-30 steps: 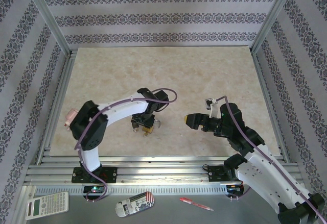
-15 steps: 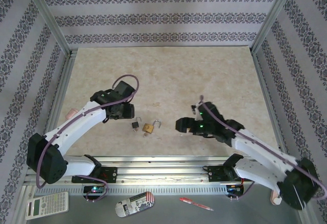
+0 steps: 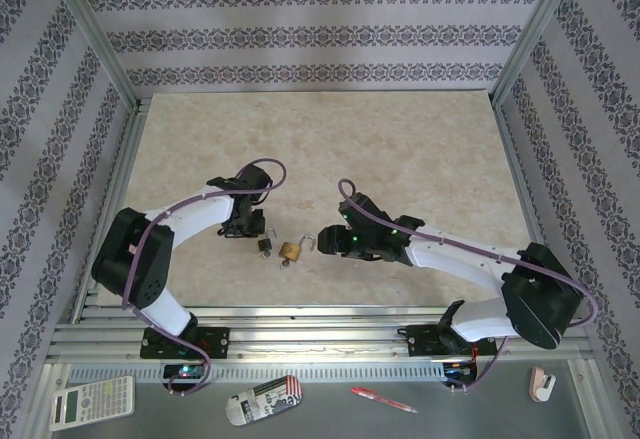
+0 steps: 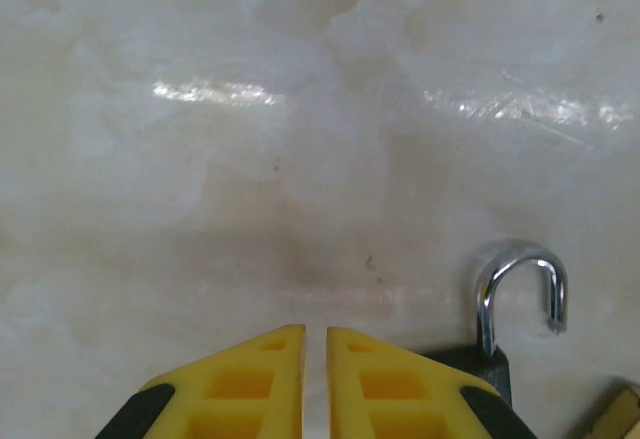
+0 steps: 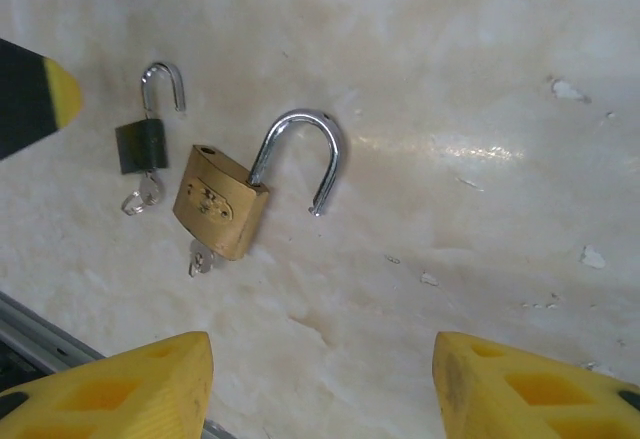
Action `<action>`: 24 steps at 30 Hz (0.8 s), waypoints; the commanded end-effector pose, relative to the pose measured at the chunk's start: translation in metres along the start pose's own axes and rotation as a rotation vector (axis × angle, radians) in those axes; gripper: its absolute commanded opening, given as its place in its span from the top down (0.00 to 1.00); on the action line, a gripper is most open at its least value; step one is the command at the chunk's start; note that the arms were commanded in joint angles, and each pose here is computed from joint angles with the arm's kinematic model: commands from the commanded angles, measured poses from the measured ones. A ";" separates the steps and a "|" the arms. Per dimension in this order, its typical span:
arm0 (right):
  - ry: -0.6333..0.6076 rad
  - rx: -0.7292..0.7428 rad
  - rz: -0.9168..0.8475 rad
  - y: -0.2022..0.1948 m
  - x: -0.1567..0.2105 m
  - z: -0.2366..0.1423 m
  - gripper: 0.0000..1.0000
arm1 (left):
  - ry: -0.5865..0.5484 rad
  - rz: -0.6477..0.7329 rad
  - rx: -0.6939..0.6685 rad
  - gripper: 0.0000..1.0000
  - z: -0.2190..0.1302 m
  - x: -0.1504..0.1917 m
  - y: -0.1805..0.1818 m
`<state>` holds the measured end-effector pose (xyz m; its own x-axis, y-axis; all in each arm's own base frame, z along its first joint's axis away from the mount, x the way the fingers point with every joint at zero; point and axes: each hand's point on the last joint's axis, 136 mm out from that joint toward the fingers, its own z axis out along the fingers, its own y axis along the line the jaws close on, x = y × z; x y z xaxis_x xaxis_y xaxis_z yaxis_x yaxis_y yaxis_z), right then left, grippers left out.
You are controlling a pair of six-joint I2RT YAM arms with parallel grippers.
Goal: Unlock with the key
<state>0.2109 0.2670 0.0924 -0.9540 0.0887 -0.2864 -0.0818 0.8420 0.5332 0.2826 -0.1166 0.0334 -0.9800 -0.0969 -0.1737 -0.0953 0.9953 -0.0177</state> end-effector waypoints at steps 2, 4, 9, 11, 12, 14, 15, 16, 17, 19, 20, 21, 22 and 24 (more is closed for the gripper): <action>-0.045 0.020 -0.017 -0.005 -0.004 -0.019 0.39 | -0.041 0.051 0.041 0.89 0.005 -0.016 -0.021; -0.056 0.015 -0.010 -0.008 -0.004 -0.025 0.38 | -0.033 0.057 0.040 0.89 0.011 -0.015 -0.025; -0.088 0.006 0.005 -0.015 -0.005 -0.037 0.38 | -0.025 0.089 0.042 0.90 0.017 -0.014 -0.033; -0.098 0.006 0.012 -0.019 -0.006 -0.041 0.38 | -0.023 0.100 0.050 0.90 0.017 -0.014 -0.037; -0.098 0.008 0.016 -0.021 -0.005 -0.042 0.37 | -0.019 0.105 0.052 0.90 0.017 -0.013 -0.038; -0.106 0.006 0.025 -0.025 -0.006 -0.045 0.37 | -0.028 0.118 0.068 0.90 0.015 -0.013 -0.044; -0.108 0.000 0.028 -0.025 -0.006 -0.045 0.37 | -0.030 0.123 0.076 0.90 0.014 -0.013 -0.046; -0.109 0.000 0.032 -0.027 -0.006 -0.045 0.37 | -0.027 0.130 0.083 0.90 0.014 -0.012 -0.049; -0.109 -0.002 0.036 -0.028 -0.007 -0.045 0.37 | -0.017 0.137 0.086 0.90 0.015 -0.009 -0.051; -0.104 0.001 0.041 -0.031 -0.006 -0.045 0.37 | -0.003 0.137 0.078 0.91 0.018 -0.006 -0.050; -0.102 0.000 0.043 -0.031 -0.006 -0.045 0.37 | -0.002 0.140 0.087 0.91 0.019 -0.004 -0.052; -0.102 0.001 0.043 -0.032 -0.006 -0.045 0.37 | -0.003 0.141 0.095 0.91 0.019 -0.003 -0.054; -0.102 -0.001 0.042 -0.032 -0.006 -0.045 0.37 | -0.008 0.141 0.099 0.91 0.018 -0.003 -0.055; -0.098 0.001 0.046 -0.033 -0.006 -0.044 0.37 | -0.014 0.123 0.063 0.91 0.016 -0.004 -0.049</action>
<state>0.2091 0.2193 0.1143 -0.9204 0.1882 -0.3428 -0.0351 0.8333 0.5517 0.2918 -0.1603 0.0166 -0.9841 0.0123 -0.1771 0.0239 0.9977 -0.0635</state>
